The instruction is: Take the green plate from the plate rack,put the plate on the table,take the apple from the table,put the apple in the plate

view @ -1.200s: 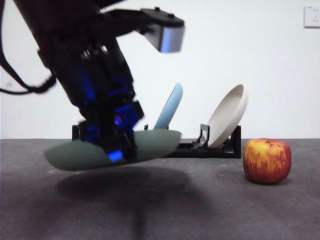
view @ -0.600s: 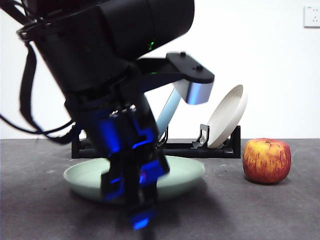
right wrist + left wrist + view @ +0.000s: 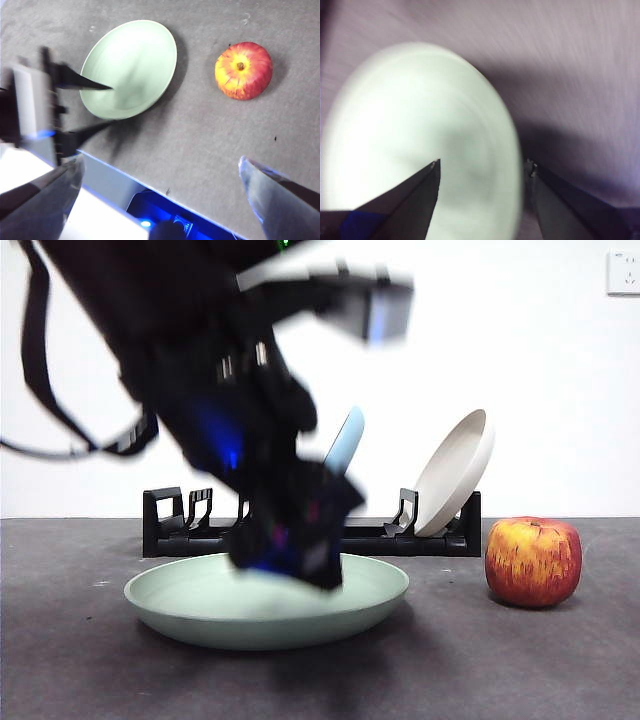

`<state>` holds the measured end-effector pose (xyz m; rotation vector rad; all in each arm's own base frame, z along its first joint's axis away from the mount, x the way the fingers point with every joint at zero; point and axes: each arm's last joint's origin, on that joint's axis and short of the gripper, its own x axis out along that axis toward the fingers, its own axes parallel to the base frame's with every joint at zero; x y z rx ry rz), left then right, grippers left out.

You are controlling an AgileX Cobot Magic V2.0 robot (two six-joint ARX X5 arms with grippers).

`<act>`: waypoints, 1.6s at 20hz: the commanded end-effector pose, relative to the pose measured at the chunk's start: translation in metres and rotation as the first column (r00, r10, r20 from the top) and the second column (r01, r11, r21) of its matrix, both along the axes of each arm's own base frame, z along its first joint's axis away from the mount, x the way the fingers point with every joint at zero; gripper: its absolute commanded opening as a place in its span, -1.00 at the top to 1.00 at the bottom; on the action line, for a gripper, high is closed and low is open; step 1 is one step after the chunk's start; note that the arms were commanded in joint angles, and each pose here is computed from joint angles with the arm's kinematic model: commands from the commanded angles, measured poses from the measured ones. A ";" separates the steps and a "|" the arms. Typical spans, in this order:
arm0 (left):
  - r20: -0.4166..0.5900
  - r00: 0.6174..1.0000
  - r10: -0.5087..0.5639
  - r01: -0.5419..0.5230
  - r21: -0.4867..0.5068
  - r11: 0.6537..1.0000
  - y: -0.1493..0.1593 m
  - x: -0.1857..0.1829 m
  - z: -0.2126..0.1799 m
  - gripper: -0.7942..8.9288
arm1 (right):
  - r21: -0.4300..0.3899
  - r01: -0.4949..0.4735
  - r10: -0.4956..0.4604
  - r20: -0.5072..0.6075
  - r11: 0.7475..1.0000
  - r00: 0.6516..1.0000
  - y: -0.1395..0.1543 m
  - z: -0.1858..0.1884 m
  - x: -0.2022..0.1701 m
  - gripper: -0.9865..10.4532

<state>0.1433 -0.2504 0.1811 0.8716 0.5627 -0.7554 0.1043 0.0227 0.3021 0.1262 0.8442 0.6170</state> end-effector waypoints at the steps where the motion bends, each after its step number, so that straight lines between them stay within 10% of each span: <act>1: 0.003 0.999 0.048 -0.048 -0.113 0.992 0.009 -0.006 0.022 0.24 | 0.003 0.003 -0.003 0.019 1.000 1.000 0.001 0.001 0.010 -0.43; 13: -0.047 0.988 0.148 -0.146 -0.608 0.781 0.085 -0.047 0.140 0.24 | -0.189 0.057 -0.053 0.029 0.980 0.998 0.027 -0.041 0.114 -0.44; 32: -0.153 0.976 0.156 -0.217 -0.592 0.776 0.095 -0.053 0.136 0.26 | -0.359 0.006 -0.058 -0.133 0.933 0.989 0.068 -0.136 0.174 -0.30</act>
